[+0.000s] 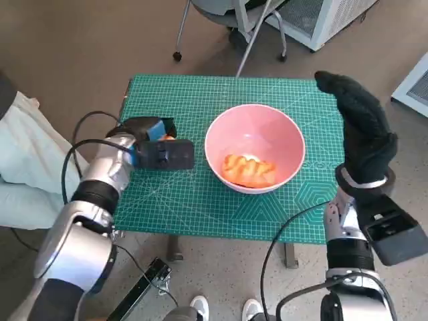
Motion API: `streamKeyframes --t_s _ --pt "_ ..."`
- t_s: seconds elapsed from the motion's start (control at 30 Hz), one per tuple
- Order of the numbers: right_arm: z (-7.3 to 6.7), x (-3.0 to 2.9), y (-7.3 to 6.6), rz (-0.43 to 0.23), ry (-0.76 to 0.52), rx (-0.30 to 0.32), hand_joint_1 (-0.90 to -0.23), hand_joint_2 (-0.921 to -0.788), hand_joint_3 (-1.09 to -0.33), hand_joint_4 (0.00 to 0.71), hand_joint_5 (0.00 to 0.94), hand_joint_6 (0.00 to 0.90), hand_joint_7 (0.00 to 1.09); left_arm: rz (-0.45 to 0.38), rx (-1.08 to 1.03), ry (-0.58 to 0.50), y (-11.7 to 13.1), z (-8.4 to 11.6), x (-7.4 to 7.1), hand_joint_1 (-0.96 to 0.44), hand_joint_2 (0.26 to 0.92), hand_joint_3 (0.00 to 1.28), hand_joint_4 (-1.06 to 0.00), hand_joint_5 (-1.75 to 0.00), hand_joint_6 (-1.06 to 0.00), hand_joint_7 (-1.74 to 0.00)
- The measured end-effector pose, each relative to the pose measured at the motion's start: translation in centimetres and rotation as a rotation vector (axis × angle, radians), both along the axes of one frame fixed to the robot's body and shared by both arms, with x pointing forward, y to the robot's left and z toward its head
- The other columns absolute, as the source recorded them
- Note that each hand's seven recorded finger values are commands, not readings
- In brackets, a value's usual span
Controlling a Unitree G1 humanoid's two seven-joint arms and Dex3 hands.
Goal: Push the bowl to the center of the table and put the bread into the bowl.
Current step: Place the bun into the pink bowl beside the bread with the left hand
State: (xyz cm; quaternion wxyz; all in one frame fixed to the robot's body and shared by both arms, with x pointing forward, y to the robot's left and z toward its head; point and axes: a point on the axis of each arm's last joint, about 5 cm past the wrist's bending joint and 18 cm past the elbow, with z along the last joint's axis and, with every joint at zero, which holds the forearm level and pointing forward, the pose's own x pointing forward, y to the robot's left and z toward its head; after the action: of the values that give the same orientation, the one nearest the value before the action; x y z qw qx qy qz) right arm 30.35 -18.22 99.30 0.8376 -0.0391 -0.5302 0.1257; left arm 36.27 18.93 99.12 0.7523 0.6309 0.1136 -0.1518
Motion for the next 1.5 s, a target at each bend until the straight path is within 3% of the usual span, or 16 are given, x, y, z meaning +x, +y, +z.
streamKeyframes --t_s 0.17,0.4,0.67,0.9,1.13,1.2,1.23,1.27,1.33,1.43,1.5 --pt "0.0 0.04 0.1 0.009 0.005 0.004 -0.579 -0.921 -0.679 0.364 0.006 0.018 0.82 -0.037 -0.075 -0.085 -0.4 1.9 0.5 0.00 0.920 0.04 -0.71 -1.08 -0.66 -1.19" --pt "-0.1 0.09 0.2 0.027 0.012 0.010 -0.583 -0.921 -0.677 0.365 0.006 0.023 0.81 -0.155 -0.172 -0.288 -1.8 5.8 1.0 0.00 0.920 0.04 -0.72 -1.09 -0.65 -1.18" --pt "-0.2 0.13 0.3 0.039 0.019 0.003 -0.587 -0.921 -0.674 0.366 0.005 0.027 0.80 -0.392 -0.259 -0.526 -4.7 9.5 0.4 0.00 0.920 0.04 -0.72 -1.08 -0.66 -1.19" --pt "-0.3 0.14 0.3 0.044 0.022 0.000 -0.585 -0.921 -0.672 0.366 0.005 0.030 0.80 -0.593 -0.312 -0.644 -6.9 10.3 -0.7 0.00 0.920 0.03 -0.73 -1.05 -0.68 -1.18" --pt "-0.3 0.14 0.2 0.042 0.022 0.001 -0.585 -0.921 -0.673 0.363 0.003 0.032 0.80 -0.709 -0.344 -0.598 -8.6 8.7 -1.0 0.00 0.920 0.04 -0.72 -1.11 -0.66 -1.17" --pt "-0.2 0.13 0.2 0.041 0.021 0.001 -0.585 -0.921 -0.673 0.363 0.003 0.032 0.80 -0.715 -0.338 -0.533 -9.1 8.3 -0.9 0.00 0.920 0.13 -0.63 -1.21 -0.55 -1.26" --pt "-0.2 0.13 0.2 0.041 0.020 0.000 -0.585 -0.921 -0.673 0.362 0.002 0.031 0.80 -0.711 -0.329 -0.490 -9.3 8.2 -0.9 -0.05 0.883 0.14 -0.51 -1.05 -0.43 -1.13" --pt "-0.2 0.13 0.2 0.041 0.020 -0.001 -0.584 -0.921 -0.674 0.362 0.002 0.031 0.80 -0.705 -0.317 -0.444 -9.4 8.0 -0.8 -0.07 0.871 0.14 -0.47 -0.98 -0.39 -1.06" --pt "-0.2 0.12 0.3 0.041 0.019 -0.002 -0.584 -0.921 -0.675 0.362 0.002 0.031 0.80 -0.689 -0.294 -0.352 -9.7 7.7 -0.7 -0.14 0.845 0.13 -0.32 -0.68 -0.22 -0.88" --pt "-0.2 0.11 0.2 0.038 0.016 -0.001 -0.581 -0.921 -0.676 0.362 0.002 0.030 0.80 -0.677 -0.265 -0.250 -10.0 7.0 -0.5 -0.23 0.852 0.10 -0.20 -0.36 -0.08 -0.75" --pt "-0.1 0.09 0.2 0.036 0.012 -0.001 -0.579 -0.921 -0.677 0.362 0.002 0.029 0.80 -0.674 -0.260 -0.220 -9.9 6.5 -0.5 -0.27 0.859 0.08 -0.15 -0.25 -0.04 -0.69"
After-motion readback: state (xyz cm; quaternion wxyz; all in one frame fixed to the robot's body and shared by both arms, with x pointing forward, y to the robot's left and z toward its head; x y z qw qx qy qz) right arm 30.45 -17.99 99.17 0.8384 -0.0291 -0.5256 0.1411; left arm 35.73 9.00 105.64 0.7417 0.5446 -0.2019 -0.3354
